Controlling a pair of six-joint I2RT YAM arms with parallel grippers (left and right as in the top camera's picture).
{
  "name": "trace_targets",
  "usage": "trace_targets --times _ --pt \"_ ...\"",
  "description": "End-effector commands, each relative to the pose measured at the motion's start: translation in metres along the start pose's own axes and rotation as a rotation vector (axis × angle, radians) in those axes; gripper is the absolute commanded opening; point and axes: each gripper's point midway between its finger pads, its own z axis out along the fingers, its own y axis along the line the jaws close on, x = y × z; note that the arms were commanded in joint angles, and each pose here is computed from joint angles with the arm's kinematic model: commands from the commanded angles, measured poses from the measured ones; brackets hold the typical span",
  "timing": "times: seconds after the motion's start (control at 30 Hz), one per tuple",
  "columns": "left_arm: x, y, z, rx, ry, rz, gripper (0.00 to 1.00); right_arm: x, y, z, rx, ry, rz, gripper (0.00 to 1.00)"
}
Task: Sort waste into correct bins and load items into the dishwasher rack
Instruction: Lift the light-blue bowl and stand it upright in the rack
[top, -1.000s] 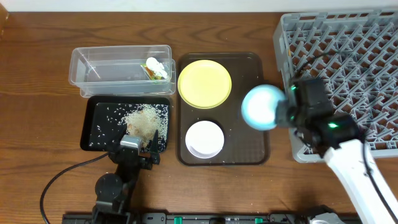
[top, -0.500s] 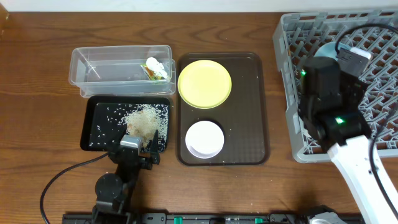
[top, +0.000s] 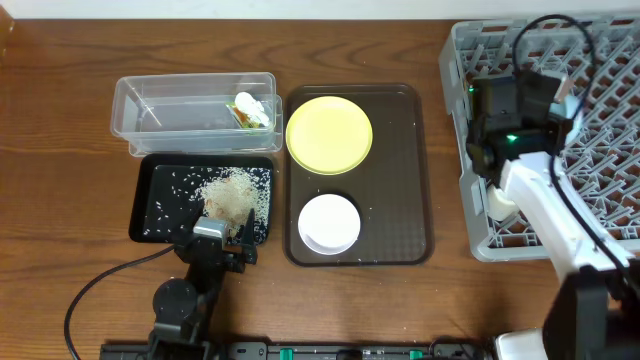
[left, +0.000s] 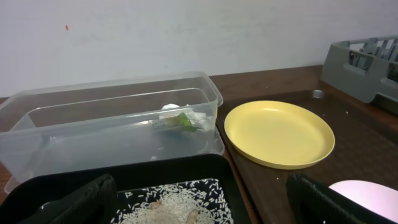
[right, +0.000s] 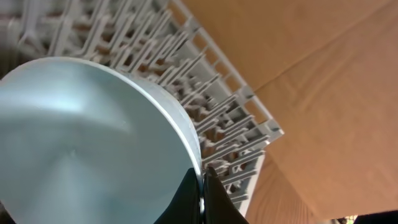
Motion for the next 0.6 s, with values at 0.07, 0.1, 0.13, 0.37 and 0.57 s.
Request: trace_targets --times 0.07,0.1,0.13,0.37,0.57 --pt "0.016 0.001 0.002 -0.001 0.036 0.003 0.9 0.011 0.025 0.007 -0.035 0.028 -0.06 0.01" --pt "0.016 0.001 0.002 -0.001 0.036 0.003 0.9 0.013 0.03 0.007 -0.038 0.03 -0.073 0.01" --pt "0.016 0.001 0.002 -0.001 0.036 0.003 0.9 0.015 0.034 0.006 -0.041 0.03 -0.084 0.01" --pt "0.016 0.001 0.002 -0.001 0.036 0.003 0.9 0.018 0.058 -0.018 -0.093 -0.01 -0.225 0.01" --pt "0.016 0.001 0.002 -0.001 0.036 0.003 0.9 0.028 0.064 -0.035 -0.118 -0.011 -0.261 0.08"
